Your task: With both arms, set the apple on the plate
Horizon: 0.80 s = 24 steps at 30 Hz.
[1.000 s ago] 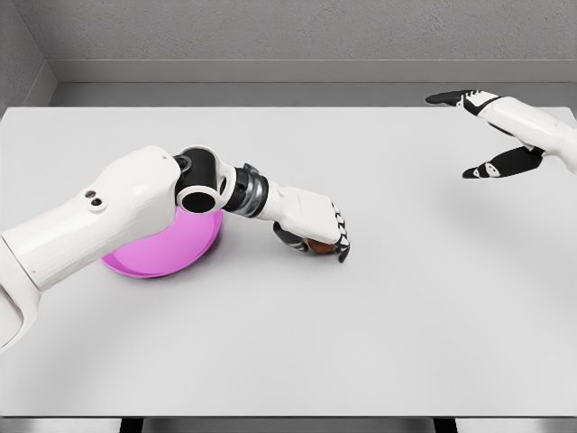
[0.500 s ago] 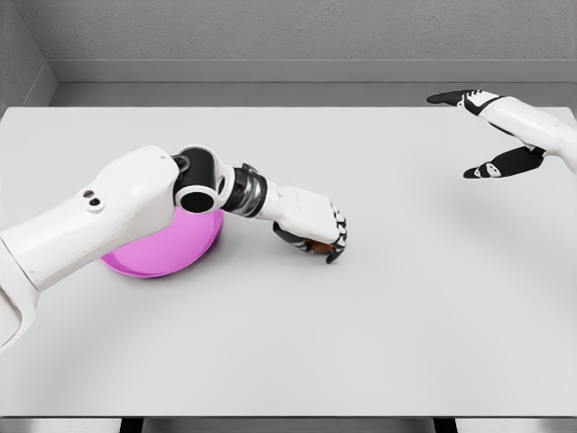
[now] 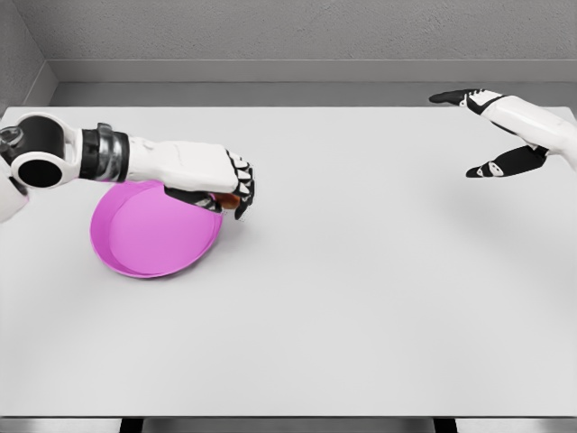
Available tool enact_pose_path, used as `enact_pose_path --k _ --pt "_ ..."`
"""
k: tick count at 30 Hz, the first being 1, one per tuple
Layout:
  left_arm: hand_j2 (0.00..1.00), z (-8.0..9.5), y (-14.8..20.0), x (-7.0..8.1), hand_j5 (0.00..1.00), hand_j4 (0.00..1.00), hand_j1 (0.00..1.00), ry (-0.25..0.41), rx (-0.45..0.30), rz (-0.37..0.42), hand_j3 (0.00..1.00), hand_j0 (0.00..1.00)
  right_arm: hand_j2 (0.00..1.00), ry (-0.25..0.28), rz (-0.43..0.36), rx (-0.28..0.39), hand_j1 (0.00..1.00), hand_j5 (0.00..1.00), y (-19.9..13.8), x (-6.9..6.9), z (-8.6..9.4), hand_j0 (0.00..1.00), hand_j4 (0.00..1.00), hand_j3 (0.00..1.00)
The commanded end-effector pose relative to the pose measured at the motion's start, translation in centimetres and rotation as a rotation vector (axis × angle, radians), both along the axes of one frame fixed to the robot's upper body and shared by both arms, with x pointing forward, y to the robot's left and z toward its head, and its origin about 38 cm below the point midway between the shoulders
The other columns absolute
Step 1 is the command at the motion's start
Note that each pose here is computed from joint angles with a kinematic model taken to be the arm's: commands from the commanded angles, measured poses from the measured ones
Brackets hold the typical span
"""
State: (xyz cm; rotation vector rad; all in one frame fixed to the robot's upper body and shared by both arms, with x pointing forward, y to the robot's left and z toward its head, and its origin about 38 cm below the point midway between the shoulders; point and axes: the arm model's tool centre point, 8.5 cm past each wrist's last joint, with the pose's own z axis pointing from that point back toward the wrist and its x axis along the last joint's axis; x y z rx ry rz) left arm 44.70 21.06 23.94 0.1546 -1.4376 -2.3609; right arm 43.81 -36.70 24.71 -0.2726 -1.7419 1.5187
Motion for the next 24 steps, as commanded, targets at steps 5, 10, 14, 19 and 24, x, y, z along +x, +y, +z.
enact_pose_path --k 5,10,14,19,24 --pt "0.40 0.1 6.2 1.4 0.40 0.40 0.40 0.025 -0.001 0.172 0.40 0.40 1.00 0.001 -0.002 0.007 1.00 1.00 -0.1 0.0 0.1 1.00 1.00 1.00" --pt "0.61 -0.7 7.5 2.3 0.61 0.61 0.61 0.044 0.009 0.228 0.61 0.61 1.00 0.003 -0.002 0.007 1.00 1.00 -0.1 0.0 0.0 1.00 1.00 1.00" --pt "0.92 -1.4 7.4 2.1 0.92 0.92 0.92 0.059 0.008 0.224 0.92 0.92 1.00 0.003 -0.002 0.007 1.00 1.00 -0.1 0.0 0.0 1.00 1.00 1.00" --pt "1.00 -1.4 7.2 2.1 1.00 1.00 1.00 0.059 0.008 0.220 1.00 1.00 1.00 0.003 -0.003 0.006 1.00 1.00 -0.1 0.0 0.0 1.00 1.00 1.00" --pt "1.00 -1.4 -1.4 1.5 1.00 1.00 1.00 0.062 -0.072 0.039 1.00 1.00 1.00 0.001 -0.002 0.006 1.00 1.00 -0.1 0.0 0.1 1.00 1.00 1.00"
